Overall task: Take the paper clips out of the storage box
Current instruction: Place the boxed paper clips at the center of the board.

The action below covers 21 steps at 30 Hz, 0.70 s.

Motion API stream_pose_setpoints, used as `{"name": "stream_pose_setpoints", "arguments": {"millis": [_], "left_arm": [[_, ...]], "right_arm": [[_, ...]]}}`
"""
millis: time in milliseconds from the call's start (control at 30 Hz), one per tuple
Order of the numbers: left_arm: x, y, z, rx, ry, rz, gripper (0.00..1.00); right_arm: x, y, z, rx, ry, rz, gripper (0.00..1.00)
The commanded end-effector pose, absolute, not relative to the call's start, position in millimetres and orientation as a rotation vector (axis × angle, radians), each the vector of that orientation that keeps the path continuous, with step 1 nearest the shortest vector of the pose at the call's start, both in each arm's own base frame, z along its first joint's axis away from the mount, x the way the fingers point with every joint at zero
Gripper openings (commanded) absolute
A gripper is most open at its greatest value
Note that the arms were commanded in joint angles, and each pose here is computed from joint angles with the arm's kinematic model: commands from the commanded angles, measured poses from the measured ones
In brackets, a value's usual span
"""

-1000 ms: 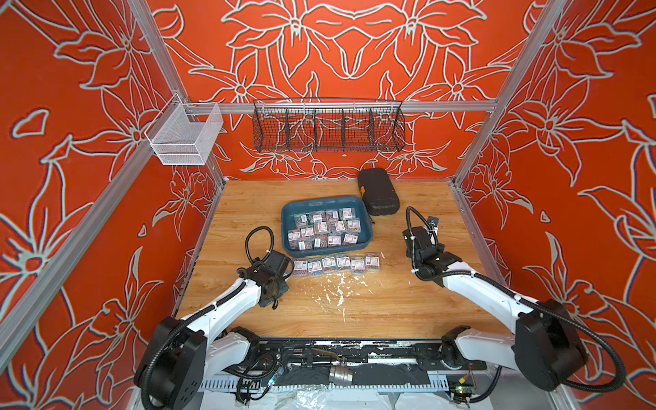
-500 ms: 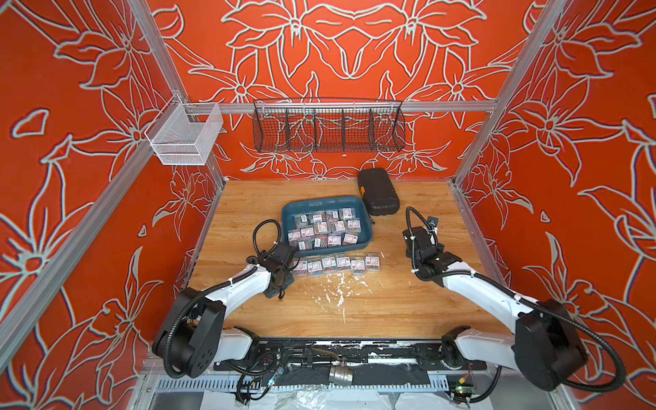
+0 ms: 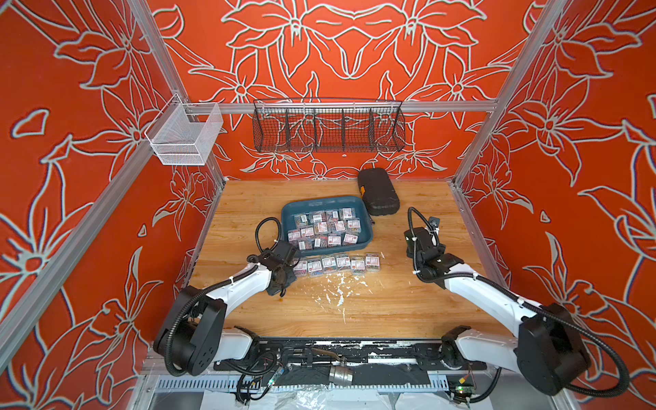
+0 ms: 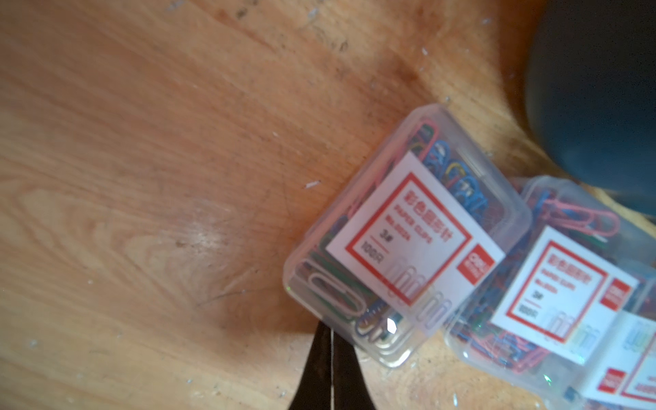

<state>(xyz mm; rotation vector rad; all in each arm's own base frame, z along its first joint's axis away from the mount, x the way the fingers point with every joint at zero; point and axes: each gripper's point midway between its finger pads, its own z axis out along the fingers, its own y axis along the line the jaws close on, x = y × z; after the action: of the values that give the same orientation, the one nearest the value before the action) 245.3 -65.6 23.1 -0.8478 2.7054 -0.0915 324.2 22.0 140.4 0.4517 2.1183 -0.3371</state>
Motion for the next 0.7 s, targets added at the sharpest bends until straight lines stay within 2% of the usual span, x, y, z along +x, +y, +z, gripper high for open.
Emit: {"name": "stream_pose_setpoints", "arguments": {"millis": [0,200,400,667], "left_arm": [[242.5,-62.9,30.5,-0.839,2.705,-0.084,0.0],[234.1,-39.3,61.9,-0.841,2.628,0.027,0.0],[244.6,-17.3,80.4,-0.89,2.506,0.043,0.0],[277.6,-3.8,68.6,-0.952,2.493,0.055,0.0]], "right_arm": [[322.0,21.4,141.0,0.454,2.112,-0.328,0.68],[321.9,21.9,140.2,0.451,2.116,-0.327,0.68],[322.1,22.6,140.1,0.448,2.117,-0.323,0.68],[322.9,22.6,139.5,0.447,2.12,-0.327,0.68]]}}
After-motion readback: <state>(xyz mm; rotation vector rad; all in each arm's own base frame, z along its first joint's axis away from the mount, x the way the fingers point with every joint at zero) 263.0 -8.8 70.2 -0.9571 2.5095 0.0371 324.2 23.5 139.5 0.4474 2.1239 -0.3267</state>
